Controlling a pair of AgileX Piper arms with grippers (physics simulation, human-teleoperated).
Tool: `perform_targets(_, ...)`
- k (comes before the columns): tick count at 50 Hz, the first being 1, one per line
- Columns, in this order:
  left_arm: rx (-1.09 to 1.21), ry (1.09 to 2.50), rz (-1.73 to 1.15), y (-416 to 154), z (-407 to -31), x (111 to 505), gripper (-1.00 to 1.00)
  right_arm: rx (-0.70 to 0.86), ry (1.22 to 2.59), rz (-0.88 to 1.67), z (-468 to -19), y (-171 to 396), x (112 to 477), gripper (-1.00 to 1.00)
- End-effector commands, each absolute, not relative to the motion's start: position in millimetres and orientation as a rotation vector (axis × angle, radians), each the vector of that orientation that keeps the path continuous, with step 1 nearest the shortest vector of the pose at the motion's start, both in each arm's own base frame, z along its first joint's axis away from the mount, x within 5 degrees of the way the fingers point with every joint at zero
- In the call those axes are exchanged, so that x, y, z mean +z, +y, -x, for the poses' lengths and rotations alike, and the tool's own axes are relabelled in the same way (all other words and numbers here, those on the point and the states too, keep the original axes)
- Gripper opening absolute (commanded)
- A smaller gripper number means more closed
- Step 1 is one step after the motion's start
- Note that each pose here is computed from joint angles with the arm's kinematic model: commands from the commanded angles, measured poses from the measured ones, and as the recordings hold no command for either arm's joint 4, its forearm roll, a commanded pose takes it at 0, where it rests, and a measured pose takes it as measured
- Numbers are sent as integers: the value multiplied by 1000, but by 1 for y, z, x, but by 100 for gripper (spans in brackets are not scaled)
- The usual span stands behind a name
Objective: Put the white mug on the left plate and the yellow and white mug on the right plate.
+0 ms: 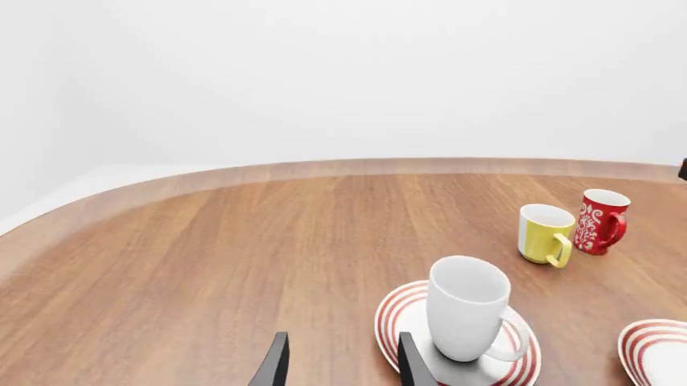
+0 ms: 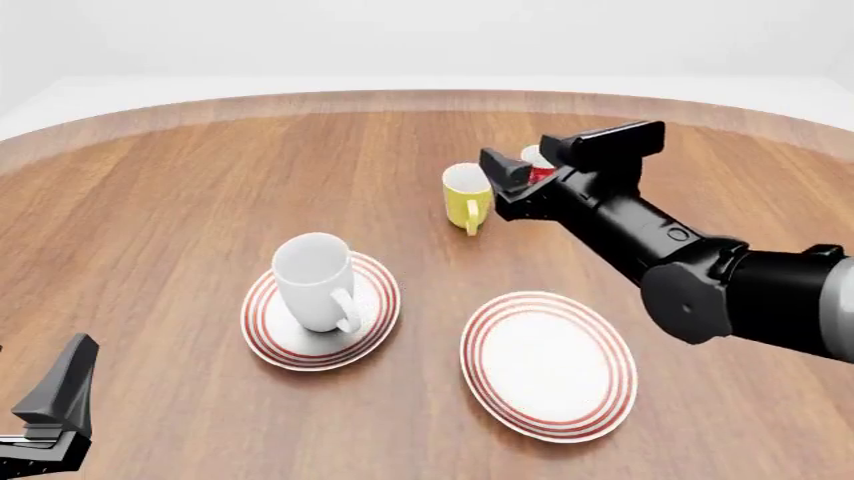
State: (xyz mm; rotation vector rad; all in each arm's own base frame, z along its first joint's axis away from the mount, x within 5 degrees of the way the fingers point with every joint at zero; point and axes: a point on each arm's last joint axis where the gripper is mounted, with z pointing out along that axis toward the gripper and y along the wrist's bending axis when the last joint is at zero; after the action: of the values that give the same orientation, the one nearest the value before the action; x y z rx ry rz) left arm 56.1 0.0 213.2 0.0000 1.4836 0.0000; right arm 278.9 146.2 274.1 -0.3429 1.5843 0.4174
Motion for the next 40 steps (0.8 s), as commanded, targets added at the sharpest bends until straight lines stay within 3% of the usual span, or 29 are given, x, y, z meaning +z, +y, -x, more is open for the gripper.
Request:
perform_targets(1, 0, 1484, 0, 0, -56, 213, 100, 398, 1624, 362, -296, 155, 265, 100)
perform_targets(40, 0, 1484, 0, 0, -56, 213, 100, 395, 1743, 313, -340, 164, 238, 100)
